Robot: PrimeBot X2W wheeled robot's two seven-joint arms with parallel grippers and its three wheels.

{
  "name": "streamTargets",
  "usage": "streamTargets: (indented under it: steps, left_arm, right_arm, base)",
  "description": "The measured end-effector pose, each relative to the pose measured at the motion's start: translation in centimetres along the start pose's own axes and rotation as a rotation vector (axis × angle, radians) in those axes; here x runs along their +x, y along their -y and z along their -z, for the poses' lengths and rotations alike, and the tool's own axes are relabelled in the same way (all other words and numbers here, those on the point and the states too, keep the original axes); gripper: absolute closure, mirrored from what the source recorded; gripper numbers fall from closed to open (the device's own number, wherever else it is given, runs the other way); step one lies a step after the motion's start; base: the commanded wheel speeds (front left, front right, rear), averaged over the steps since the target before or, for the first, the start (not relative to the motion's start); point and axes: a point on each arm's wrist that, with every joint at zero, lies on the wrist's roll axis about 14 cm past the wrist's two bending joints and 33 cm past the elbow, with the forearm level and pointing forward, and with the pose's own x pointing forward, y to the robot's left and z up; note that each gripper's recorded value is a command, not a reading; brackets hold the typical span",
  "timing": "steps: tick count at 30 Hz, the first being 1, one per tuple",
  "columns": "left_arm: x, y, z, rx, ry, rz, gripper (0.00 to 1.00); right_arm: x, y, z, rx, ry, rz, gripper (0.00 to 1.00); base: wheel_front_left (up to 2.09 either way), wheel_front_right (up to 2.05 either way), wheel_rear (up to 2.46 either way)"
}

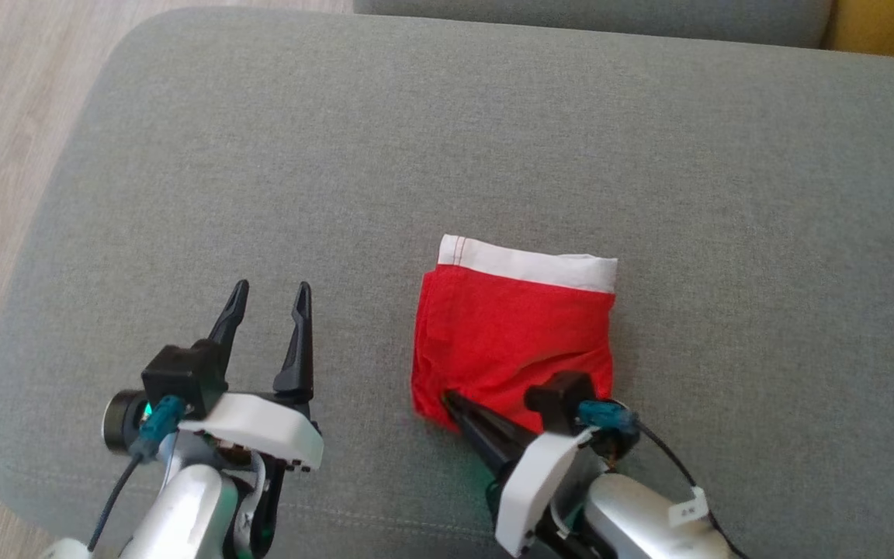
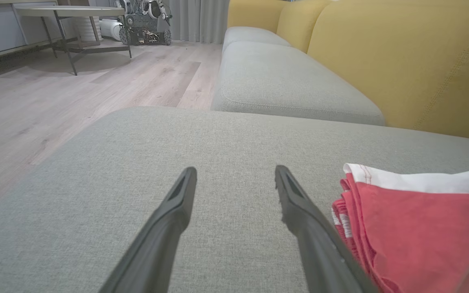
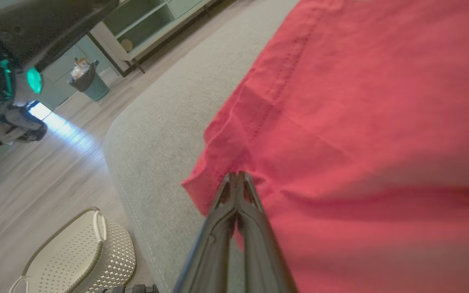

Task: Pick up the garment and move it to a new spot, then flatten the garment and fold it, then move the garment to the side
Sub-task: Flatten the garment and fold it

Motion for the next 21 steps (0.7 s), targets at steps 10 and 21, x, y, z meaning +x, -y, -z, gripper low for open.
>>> streamTargets:
  steps: [10, 21]
  left_arm:
    - [0.1, 0.3, 0.2, 0.002, -0.002, 0.009, 0.00]
    - [0.4, 1.4, -0.9, -0.001, 0.029, 0.043, 0.00]
  right_arm:
    - [0.3, -2.2, 0.4, -0.012, -0.009, -0.079, 1.00]
    - [-3.2, 4.8, -9.5, -0.025, 0.348, 0.146, 0.00]
  base:
    - [0.00, 0.00, 0.00]
    - [0.00, 0.00, 0.00]
